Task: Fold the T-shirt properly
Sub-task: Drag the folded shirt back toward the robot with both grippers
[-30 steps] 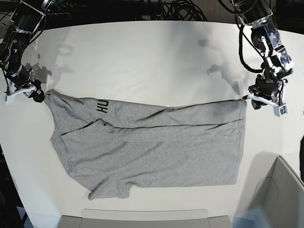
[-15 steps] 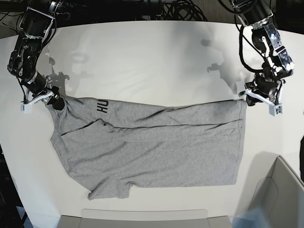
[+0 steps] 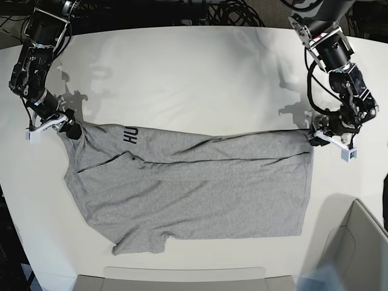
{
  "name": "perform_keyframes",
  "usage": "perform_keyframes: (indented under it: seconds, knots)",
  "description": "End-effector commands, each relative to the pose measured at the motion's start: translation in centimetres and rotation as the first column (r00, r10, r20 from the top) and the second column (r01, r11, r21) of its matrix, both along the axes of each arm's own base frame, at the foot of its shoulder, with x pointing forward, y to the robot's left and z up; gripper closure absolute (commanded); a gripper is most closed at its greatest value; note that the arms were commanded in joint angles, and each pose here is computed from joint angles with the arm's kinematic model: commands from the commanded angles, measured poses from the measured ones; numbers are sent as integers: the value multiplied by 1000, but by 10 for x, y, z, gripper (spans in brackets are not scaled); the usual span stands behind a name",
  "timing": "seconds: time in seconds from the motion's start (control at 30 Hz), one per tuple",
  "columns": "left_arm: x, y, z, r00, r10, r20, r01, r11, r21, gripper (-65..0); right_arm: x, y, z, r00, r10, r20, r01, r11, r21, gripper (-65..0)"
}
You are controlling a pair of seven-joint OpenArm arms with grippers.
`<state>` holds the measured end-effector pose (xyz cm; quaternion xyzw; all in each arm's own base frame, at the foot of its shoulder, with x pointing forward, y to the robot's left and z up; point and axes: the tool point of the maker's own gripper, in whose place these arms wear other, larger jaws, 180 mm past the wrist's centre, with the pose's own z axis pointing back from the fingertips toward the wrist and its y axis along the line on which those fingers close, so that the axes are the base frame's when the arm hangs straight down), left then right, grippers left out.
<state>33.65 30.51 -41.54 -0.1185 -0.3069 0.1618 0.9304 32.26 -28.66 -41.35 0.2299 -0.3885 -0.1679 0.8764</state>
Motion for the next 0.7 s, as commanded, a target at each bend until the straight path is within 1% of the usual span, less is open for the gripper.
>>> perform_keyframes:
  seconds: [0.0,0.17,0.3,0.4,0.47,0.5,0.57,0.67]
  knots:
    - [7,11,12,999,4,32,-5,1000,26,-281,-6,-7,-3,999,12,-41,-13,999,-36,-259]
    - [10,6,12,999,-7,33,6,1000,18,-281,-7,-6,-4,999,14,-45,-15,999,-37,-259]
    - [15,-19,9,990,-140,22,138,989,45,-280,-7,-3,-6,999,16,-45,-17,999,-29,-259]
    - [15,-22,7,988,-150,23,149,988,49,-278,-7,2,-7,999,17,-45,-18,1000,-19,-258]
    - [15,-29,4,987,-157,23,156,987,38,-276,-7,8,-10,998,37,-52,-39,999,-21,-255]
    - [15,-30,3,987,-157,21,157,987,37,-267,-7,12,-11,997,57,-60,-59,998,-25,-243]
    - [15,-30,3,988,-155,20,154,987,37,-218,-8,20,-15,992,96,-77,-99,994,-37,-180]
    - [14,-29,3,988,-152,17,151,988,39,-91,-4,22,-16,987,123,-99,-132,988,-81,-29]
